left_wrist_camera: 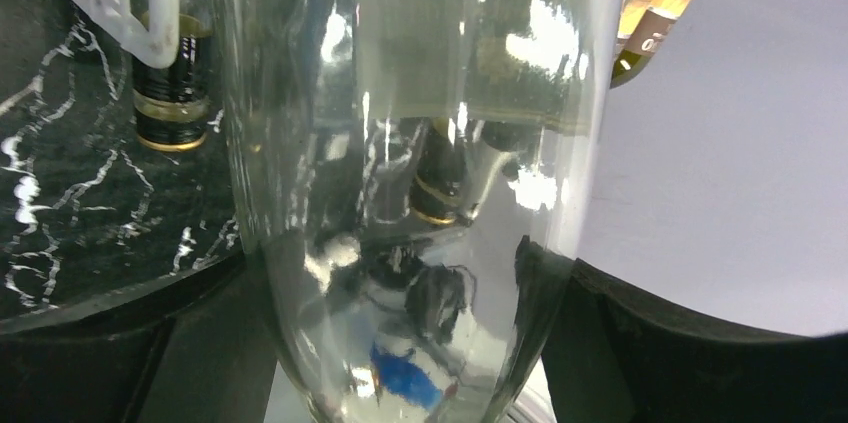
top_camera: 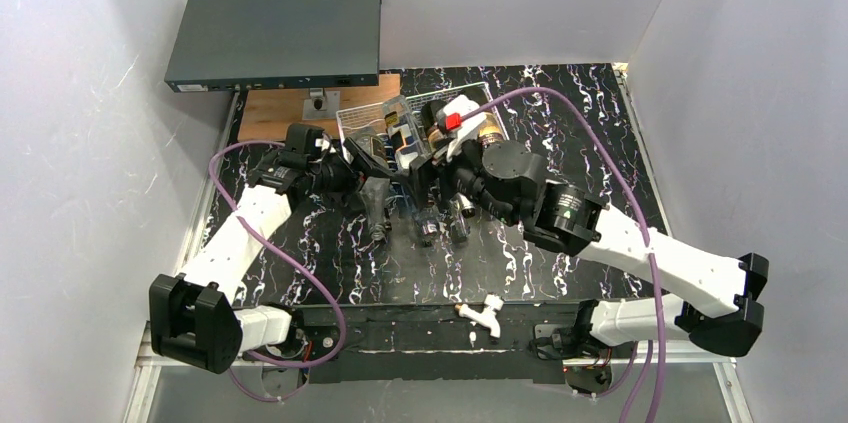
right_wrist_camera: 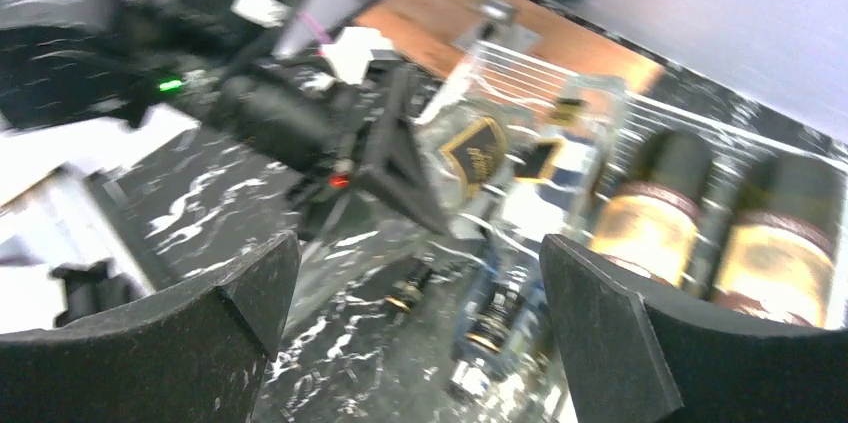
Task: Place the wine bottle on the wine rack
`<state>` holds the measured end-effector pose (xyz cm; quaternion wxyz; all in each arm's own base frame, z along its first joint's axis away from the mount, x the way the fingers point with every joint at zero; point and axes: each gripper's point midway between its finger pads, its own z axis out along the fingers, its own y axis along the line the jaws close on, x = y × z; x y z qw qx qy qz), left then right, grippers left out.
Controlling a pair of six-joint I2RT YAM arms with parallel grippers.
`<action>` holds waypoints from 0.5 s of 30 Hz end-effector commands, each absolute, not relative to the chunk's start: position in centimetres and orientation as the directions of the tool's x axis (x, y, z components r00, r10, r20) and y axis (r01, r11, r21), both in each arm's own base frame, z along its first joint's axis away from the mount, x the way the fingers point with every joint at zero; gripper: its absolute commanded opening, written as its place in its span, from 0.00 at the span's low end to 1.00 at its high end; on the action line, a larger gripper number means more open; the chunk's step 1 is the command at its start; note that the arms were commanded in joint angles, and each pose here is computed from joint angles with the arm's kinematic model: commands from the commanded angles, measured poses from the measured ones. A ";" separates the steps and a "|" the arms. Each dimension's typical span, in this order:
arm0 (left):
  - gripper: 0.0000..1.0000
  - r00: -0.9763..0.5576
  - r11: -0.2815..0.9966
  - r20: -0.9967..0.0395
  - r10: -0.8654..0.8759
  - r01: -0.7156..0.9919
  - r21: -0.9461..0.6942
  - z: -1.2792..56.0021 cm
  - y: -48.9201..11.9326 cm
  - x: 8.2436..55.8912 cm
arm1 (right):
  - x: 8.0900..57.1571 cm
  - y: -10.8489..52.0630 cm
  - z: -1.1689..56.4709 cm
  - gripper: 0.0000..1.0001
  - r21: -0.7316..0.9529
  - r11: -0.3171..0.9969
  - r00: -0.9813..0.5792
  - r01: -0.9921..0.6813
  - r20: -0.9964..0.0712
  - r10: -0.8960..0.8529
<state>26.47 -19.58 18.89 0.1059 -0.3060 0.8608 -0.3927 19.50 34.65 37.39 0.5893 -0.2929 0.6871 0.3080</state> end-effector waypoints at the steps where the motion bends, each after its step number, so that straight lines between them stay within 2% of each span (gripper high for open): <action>1: 0.00 -0.779 0.606 -0.018 -0.627 -0.472 -0.640 16.1 -17.3 25.9 | 25.1 28.8 36.0 0.98 0.042 0.892 -0.221 -0.450 -0.973 -0.066; 5: 0.00 -0.790 0.655 -0.088 -0.607 -0.434 -0.619 15.8 -16.9 26.3 | 28.0 26.5 34.1 0.98 0.047 0.909 -0.303 -0.413 -0.949 -0.089; 10: 0.00 -0.786 0.704 -0.161 -0.597 -0.416 -0.576 15.1 -16.1 26.9 | 29.3 24.0 33.6 0.98 0.028 0.922 -0.301 -0.385 -0.949 -0.097; 15: 0.00 -0.781 0.786 -0.290 -0.553 -0.375 -0.492 14.4 -15.1 27.7 | 29.4 22.8 33.6 0.98 0.004 0.925 -0.287 -0.379 -0.951 -0.113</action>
